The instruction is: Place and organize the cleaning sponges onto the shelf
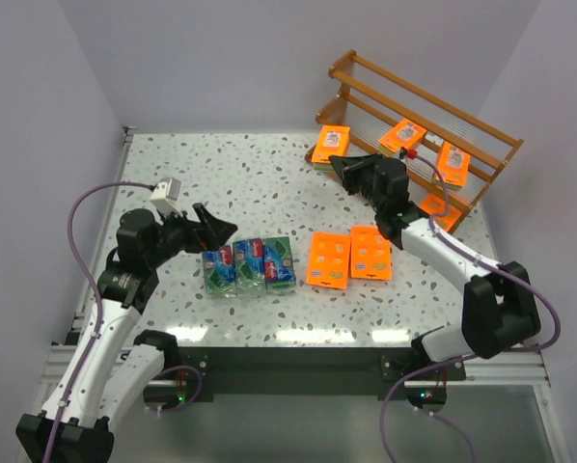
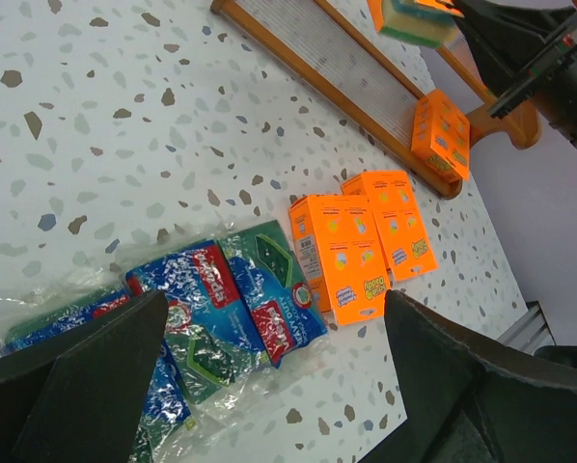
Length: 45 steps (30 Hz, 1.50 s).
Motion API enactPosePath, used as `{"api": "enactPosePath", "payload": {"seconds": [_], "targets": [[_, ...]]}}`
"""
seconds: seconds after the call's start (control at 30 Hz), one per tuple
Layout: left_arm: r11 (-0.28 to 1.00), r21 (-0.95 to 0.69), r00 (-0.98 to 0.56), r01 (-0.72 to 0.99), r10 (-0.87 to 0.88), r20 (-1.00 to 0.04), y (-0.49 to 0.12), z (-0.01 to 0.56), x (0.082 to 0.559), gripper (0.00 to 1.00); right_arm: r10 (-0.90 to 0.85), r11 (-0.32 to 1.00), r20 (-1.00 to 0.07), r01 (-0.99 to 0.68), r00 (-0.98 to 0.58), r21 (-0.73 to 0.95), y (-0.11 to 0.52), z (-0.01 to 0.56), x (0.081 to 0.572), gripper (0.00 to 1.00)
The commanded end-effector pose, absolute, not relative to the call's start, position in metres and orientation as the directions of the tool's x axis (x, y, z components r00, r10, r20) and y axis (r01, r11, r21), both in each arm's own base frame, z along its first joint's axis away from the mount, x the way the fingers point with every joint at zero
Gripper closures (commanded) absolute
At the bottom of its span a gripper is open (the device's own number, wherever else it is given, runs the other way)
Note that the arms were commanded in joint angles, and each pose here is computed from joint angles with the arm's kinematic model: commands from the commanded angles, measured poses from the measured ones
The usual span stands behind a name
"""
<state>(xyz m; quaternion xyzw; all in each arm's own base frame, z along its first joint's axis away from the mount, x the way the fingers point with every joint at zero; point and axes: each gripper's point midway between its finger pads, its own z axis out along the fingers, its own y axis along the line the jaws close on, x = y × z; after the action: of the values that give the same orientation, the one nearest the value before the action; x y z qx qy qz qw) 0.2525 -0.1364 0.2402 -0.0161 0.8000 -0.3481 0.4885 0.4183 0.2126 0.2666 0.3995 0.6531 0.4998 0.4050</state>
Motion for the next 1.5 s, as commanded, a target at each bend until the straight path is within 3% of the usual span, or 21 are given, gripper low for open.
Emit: {"api": "enactPosePath", "payload": {"seconds": [0.0, 0.23, 0.8, 1.47], "targets": [[0.757, -0.54, -0.471, 0.368, -0.349, -0.81, -0.138, 0.264, 0.255, 0.0, 0.964, 0.155, -0.134, 0.074, -0.232, 0.985, 0.204, 0.289, 0.451, 1.0], [0.787, -0.506, -0.466, 0.353, -0.321, -0.825, -0.132, 0.263, 0.255, 0.0, 0.977, 0.179, -0.175, 0.02, -0.122, 0.984, 0.2, 0.31, 0.5, 1.0], [0.82, -0.475, -0.45, 0.321, -0.309, -0.838, -0.123, 0.261, 0.255, 0.0, 0.949, 0.307, -0.313, 0.133, 0.024, 0.942, 0.17, 0.275, 0.564, 1.0], [0.822, -0.48, -0.465, 0.306, -0.311, -0.829, -0.125, 0.256, 0.273, 0.0, 0.932, 0.319, -0.335, 0.123, 0.139, 0.94, 0.163, 0.269, 0.605, 1.0]]}}
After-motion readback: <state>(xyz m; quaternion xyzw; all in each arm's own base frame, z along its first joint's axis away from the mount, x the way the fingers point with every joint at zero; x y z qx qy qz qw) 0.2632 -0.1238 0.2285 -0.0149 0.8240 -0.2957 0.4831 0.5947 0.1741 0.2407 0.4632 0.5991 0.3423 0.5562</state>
